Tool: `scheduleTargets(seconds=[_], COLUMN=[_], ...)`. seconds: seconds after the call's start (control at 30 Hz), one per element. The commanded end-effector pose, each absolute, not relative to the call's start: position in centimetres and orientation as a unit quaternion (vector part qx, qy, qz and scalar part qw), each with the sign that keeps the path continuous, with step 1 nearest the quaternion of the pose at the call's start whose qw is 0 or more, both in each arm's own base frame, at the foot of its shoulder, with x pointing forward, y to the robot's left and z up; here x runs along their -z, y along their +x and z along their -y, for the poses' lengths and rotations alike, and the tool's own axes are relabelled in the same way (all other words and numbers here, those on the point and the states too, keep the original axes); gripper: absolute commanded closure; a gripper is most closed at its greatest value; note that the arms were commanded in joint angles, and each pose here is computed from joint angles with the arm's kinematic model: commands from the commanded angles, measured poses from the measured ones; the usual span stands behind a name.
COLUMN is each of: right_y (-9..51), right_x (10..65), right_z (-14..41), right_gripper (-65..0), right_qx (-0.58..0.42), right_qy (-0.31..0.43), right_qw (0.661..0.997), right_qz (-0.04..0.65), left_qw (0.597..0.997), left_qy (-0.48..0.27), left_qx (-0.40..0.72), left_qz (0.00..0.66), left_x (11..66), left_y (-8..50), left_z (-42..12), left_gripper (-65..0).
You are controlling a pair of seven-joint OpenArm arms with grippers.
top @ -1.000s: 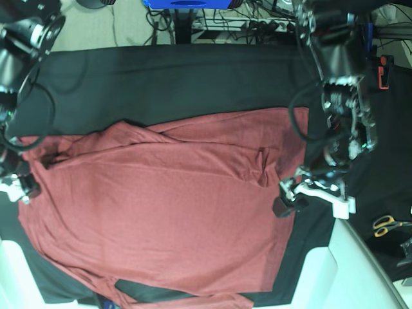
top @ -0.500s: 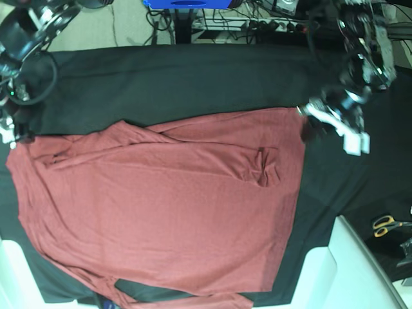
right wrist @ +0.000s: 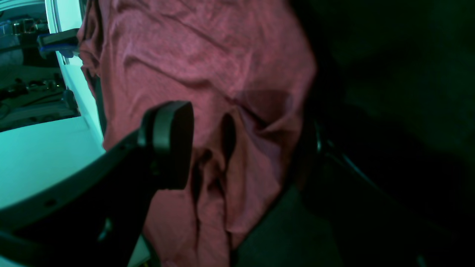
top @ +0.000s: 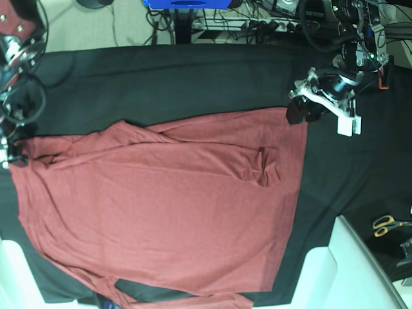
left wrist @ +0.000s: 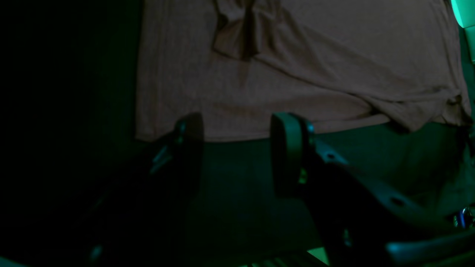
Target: Fold the T-shirt properly
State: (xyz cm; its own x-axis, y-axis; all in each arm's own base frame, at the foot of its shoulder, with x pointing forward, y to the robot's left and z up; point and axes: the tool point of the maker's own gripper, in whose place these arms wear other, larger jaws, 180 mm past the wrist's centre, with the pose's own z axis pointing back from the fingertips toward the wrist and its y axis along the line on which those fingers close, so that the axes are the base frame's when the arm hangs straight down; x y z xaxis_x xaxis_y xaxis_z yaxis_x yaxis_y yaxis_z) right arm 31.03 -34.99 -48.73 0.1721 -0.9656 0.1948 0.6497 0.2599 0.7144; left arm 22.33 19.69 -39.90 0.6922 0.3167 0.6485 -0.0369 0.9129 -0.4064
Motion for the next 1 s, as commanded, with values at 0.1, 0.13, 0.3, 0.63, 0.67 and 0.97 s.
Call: scheduleTargets(seconds=[0.1, 0.13, 0.3, 0.63, 0.67, 0.97], right_y=[31.5, 31.7, 32.0, 32.1, 32.1, 32.1], right_x=[48.2, 48.1, 48.0, 48.0, 48.0, 48.1], right_z=[36.1, 36.1, 36.1, 36.0, 35.9, 35.6], right_gripper=[-37.7, -37.7, -37.5, 0.0, 0.0, -0.5], right_qx=[0.557, 0.557, 0.556, 0.556, 0.556, 0.556], right_qy=[0.229, 0.230, 0.230, 0.231, 0.232, 0.236], right_qw=[0.725, 0.724, 0.724, 0.723, 0.724, 0.724], right_qz=[0.335, 0.336, 0.338, 0.338, 0.337, 0.334], left_qw=[0.900, 0.900, 0.901, 0.900, 0.900, 0.854], left_qy=[-0.194, -0.198, -0.216, -0.221, -0.221, -0.299], left_qx=[-0.128, -0.139, -0.175, -0.184, -0.184, -0.245], left_qz=[0.368, 0.362, 0.333, 0.327, 0.327, 0.350], left_x=[41.4, 42.0, 44.3, 44.7, 44.7, 42.5], left_y=[21.3, 21.0, 19.6, 19.3, 19.3, 20.1], left_z=[-19.7, -19.5, -18.0, -17.6, -17.6, -17.5], left_gripper=[-29.0, -29.0, -29.0, -29.9, -30.1, -30.1])
